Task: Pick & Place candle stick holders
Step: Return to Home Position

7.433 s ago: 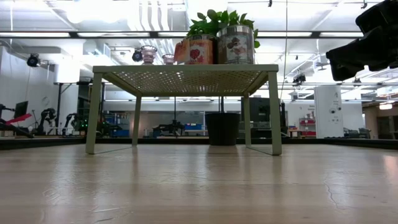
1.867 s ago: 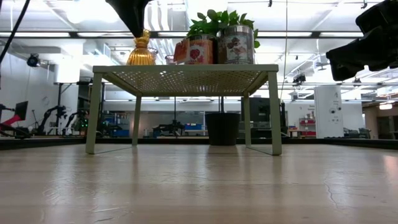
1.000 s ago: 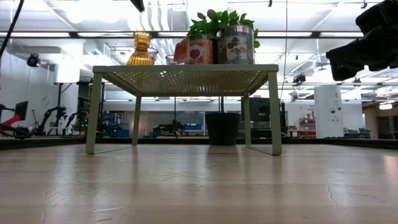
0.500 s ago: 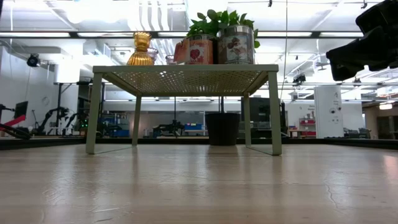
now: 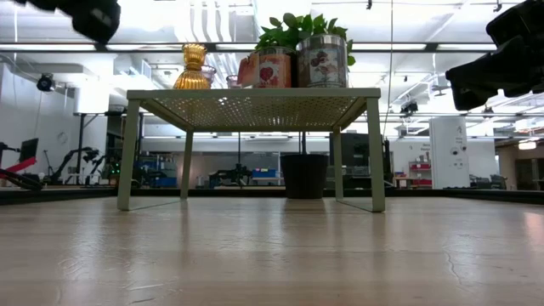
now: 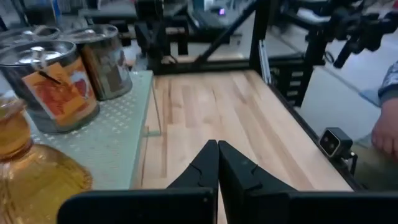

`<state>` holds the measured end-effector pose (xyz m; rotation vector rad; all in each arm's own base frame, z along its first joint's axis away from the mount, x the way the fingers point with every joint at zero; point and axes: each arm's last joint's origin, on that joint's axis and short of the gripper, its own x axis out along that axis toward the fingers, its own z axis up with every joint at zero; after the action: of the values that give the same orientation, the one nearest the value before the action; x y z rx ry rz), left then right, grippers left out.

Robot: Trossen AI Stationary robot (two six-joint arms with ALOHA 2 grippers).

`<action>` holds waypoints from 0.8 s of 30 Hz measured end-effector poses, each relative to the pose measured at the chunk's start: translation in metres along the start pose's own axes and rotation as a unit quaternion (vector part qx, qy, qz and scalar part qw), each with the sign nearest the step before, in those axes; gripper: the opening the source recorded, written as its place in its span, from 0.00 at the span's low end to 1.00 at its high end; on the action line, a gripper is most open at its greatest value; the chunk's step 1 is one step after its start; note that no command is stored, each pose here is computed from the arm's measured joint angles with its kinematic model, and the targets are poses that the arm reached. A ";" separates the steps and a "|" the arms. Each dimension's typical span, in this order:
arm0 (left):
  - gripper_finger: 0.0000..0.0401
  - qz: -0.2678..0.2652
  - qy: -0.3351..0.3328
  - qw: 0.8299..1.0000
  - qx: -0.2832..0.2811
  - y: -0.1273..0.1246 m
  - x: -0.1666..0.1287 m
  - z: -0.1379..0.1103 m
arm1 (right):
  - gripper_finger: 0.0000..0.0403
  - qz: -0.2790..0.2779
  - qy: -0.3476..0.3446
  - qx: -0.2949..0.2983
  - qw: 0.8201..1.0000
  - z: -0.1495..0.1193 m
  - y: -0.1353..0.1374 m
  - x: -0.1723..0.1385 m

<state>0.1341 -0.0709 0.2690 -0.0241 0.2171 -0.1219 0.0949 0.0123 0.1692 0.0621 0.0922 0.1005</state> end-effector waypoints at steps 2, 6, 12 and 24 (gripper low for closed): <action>0.01 -0.003 -0.025 1.000 0.003 0.004 -0.004 -0.014 | 0.02 0.000 0.000 0.000 1.000 0.000 0.000 0.000; 0.01 -0.005 -0.059 0.998 0.003 0.011 -0.013 -0.038 | 0.02 0.000 0.000 0.000 1.000 0.000 0.000 0.000; 0.01 -0.011 -0.091 0.996 0.007 0.021 -0.025 -0.065 | 0.02 0.000 0.000 0.000 1.000 0.000 0.000 0.000; 0.01 -0.028 -0.116 0.993 0.004 0.028 -0.034 -0.097 | 0.02 0.000 0.000 0.000 1.000 0.000 0.000 0.000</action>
<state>0.0832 -0.0396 0.1804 -0.0362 -0.0157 -0.1739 0.0949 0.0122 0.1692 0.0622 0.0918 0.1004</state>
